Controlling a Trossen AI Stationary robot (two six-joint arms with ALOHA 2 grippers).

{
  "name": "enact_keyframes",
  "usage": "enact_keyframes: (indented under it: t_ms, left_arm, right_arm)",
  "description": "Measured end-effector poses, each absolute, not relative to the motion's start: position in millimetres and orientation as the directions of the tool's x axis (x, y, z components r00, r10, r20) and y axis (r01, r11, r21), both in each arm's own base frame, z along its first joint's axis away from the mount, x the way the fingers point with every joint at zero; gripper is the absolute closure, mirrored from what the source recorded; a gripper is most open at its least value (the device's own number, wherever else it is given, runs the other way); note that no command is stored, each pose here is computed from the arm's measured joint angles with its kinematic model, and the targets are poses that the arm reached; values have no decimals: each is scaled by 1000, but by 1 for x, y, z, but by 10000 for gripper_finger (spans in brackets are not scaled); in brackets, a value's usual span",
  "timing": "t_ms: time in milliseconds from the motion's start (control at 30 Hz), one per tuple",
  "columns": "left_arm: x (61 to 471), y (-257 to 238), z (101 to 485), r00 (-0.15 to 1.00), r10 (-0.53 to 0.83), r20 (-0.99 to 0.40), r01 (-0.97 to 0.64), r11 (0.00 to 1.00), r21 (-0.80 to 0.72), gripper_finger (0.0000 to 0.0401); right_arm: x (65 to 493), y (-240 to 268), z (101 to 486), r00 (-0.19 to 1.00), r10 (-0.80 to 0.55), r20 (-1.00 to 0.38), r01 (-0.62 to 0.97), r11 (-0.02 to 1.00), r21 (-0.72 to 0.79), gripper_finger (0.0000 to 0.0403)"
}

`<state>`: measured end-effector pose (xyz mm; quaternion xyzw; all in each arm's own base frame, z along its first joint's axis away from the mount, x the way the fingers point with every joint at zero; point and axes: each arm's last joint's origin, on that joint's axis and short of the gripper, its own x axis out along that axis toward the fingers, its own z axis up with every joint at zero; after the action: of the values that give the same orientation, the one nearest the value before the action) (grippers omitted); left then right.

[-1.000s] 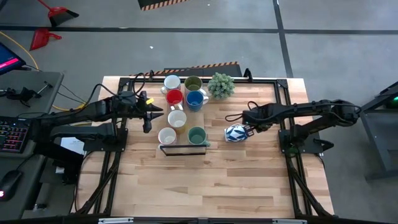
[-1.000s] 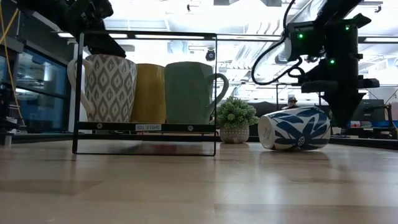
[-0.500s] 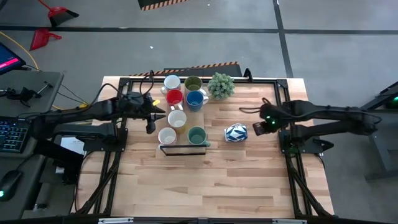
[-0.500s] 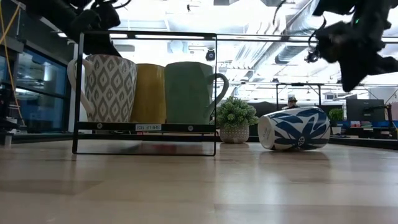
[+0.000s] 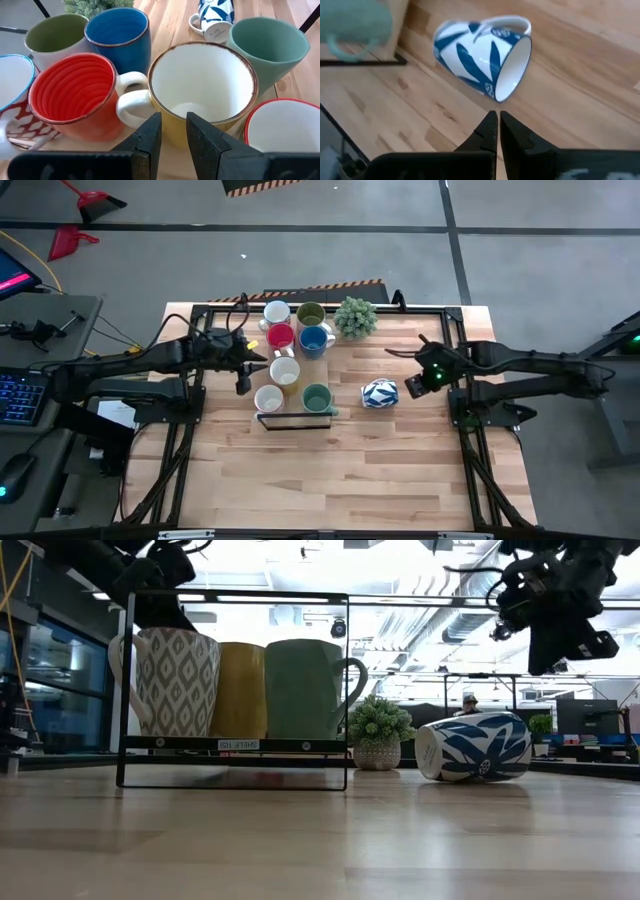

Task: Place coffee mugs
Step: Put the blue patterned mug on the shelf

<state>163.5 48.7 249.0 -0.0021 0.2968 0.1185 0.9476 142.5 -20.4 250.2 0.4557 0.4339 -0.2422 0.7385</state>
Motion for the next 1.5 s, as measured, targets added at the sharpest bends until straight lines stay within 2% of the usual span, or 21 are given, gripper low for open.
enact_keyframes:
  t_ms: [233,400,733,1100,1200,1367,1500]
  left_arm:
    - [159,47,254,813,228,-535,-222,972,78,323]
    - [154,46,259,830,234,-506,-221,972,87,323]
    - [147,44,263,844,238,-480,-224,971,87,323]
    - [147,44,263,844,238,-480,-224,971,88,323]
    - [147,44,263,844,238,-481,-223,971,88,323]
    - [147,44,263,844,238,-481,-224,971,88,323]
    - [147,44,263,844,238,-480,-224,971,88,323]
  right_arm:
    - [158,-23,234,400,146,-905,741,529,414,402]
    - [163,-30,228,364,164,-917,740,547,392,402]
    - [168,-47,272,467,98,-879,648,638,415,402]
    - [176,-63,254,336,63,-940,743,596,306,402]
    - [178,-71,250,315,45,-948,783,552,286,402]
    - [176,-77,249,310,43,-950,785,552,281,402]
    - [175,-76,249,305,53,-951,811,509,289,402]
